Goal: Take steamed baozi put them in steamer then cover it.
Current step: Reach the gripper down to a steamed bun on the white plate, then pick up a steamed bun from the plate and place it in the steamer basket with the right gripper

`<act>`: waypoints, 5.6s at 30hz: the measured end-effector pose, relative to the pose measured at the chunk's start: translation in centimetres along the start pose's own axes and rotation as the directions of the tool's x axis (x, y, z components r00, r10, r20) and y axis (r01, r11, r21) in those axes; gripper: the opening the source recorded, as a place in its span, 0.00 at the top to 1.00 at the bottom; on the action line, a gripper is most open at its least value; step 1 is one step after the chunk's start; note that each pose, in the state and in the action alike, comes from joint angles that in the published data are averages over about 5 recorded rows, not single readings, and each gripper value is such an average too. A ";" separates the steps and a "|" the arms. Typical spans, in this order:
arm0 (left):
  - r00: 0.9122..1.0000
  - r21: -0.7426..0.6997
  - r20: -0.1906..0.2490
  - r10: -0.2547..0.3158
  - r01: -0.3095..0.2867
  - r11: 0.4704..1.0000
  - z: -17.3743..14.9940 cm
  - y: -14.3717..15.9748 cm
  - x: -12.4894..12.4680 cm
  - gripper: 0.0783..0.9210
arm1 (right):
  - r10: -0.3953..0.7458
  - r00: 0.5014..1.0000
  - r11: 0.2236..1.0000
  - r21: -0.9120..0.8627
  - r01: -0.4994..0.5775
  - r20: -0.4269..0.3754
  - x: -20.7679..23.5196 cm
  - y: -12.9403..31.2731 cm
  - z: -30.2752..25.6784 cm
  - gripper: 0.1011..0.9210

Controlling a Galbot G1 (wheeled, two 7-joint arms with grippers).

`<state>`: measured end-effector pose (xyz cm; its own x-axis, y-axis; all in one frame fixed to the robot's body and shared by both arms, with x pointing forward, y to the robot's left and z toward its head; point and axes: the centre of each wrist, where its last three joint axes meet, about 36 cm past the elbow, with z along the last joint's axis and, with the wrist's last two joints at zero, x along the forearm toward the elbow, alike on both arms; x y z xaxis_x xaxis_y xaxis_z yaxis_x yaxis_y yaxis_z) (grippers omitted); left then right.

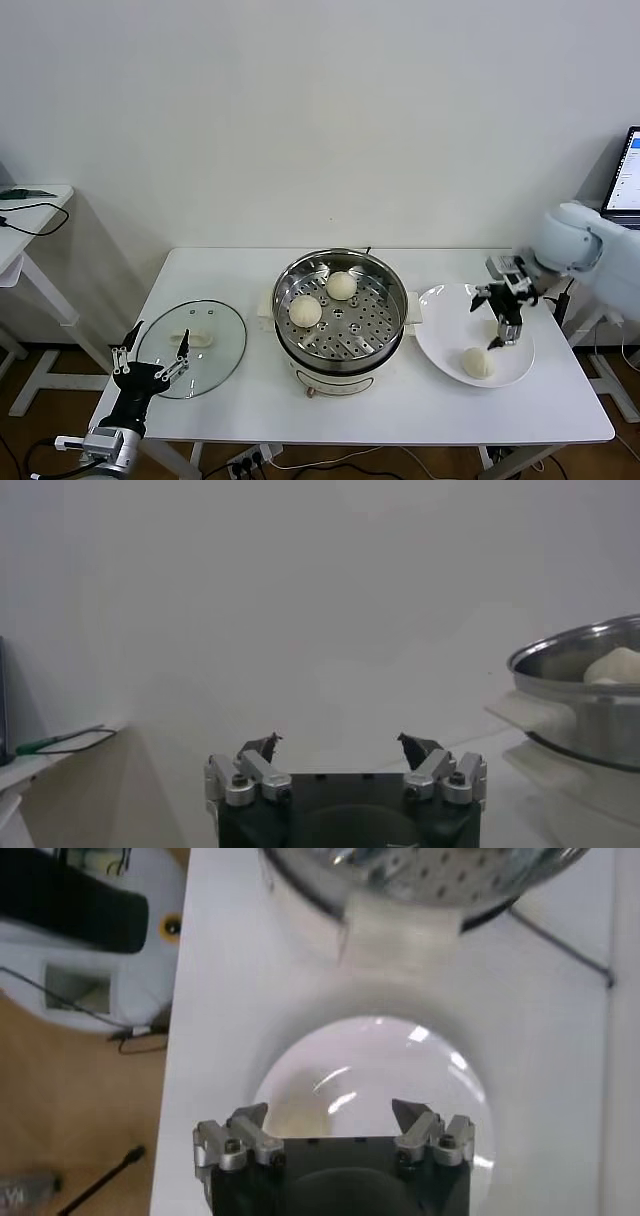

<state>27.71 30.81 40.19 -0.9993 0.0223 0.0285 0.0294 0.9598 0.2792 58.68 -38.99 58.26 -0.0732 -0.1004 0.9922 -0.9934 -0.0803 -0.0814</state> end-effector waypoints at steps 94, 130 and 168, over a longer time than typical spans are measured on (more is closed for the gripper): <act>1.000 -0.018 -0.008 -0.019 0.019 1.000 -0.3 0.1 0.4 0.12 | 0.165 0.982 0.677 0.713 -0.183 0.095 14.3 -4.8 -17.2 0.34; 0.999 -0.015 -0.037 -0.036 0.036 0.999 1.4 1.0 -0.4 0.12 | -0.048 0.999 0.028 0.999 -0.025 0.027 4.7 -2.7 -31.1 0.34; 0.998 -0.010 -0.041 -0.040 0.040 0.999 1.6 1.2 -0.4 0.12 | -0.056 0.998 0.020 1.000 -0.011 0.012 2.0 -3.8 -31.9 0.12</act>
<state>28.09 32.34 39.01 -0.9980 -0.0276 0.0571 -0.0099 0.9572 0.2893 59.48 -7.25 63.54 -0.0163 -0.1073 0.9941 0.0689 -0.9920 -0.1059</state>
